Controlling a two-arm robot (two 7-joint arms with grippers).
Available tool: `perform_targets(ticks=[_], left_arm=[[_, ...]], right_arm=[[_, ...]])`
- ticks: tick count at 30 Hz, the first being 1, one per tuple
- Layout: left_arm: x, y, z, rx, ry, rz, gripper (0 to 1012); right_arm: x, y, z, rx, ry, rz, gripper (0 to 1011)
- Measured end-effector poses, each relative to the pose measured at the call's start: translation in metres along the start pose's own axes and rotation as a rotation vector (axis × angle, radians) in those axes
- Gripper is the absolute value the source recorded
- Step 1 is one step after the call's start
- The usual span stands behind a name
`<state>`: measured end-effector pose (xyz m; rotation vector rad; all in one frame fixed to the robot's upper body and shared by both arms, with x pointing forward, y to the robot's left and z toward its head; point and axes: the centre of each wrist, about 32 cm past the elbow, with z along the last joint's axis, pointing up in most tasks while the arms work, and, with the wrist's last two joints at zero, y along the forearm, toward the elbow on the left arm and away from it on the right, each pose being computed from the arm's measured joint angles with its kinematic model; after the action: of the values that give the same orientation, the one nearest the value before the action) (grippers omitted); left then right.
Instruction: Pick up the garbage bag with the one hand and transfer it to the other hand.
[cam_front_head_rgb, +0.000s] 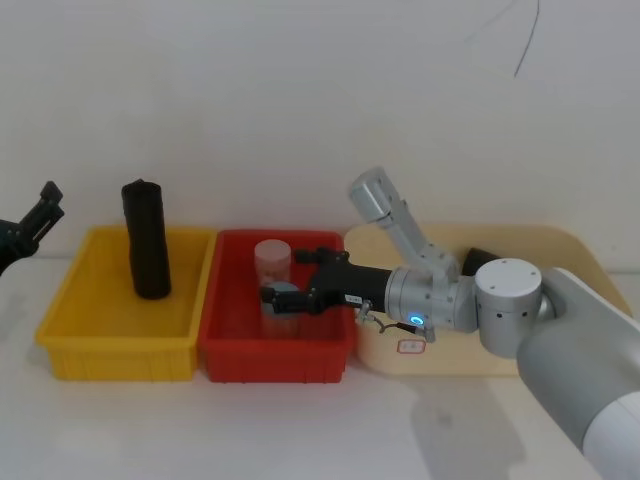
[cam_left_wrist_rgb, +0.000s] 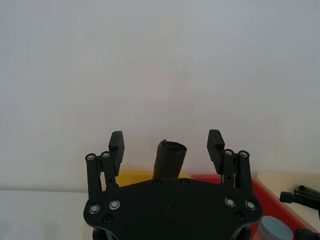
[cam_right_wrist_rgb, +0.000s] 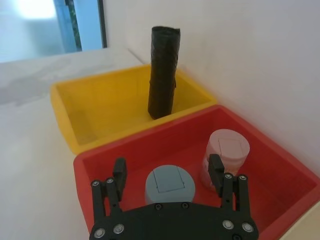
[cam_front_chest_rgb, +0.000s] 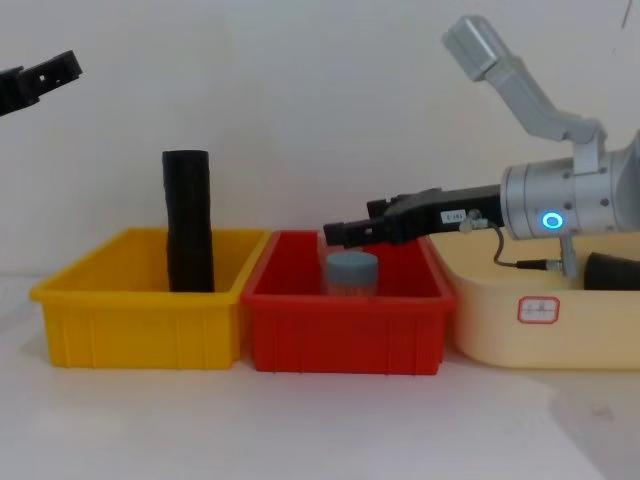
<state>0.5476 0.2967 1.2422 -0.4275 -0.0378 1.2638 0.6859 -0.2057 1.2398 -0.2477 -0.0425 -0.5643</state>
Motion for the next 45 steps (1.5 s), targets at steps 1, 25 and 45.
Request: perform_targets(ticks=[1,25,45], left_arm=[[0.0001,0.0,0.0001,0.0,0.0,0.0,1001],[0.0011,0.0007,0.0002,0.0,-0.002,0.005,1002],[0.0011,0.0007,0.0002,0.0,-0.002,0.004,1001]], right_arm=[[0.0004,0.0006,-0.0003,-0.003,-0.003,0.001,1001],[0.0089,0.009,-0.0085,-0.062,-0.075,-0.014,1001],[0.0066,0.0089,-0.0083,-0.105,-0.101,-0.014,1001]])
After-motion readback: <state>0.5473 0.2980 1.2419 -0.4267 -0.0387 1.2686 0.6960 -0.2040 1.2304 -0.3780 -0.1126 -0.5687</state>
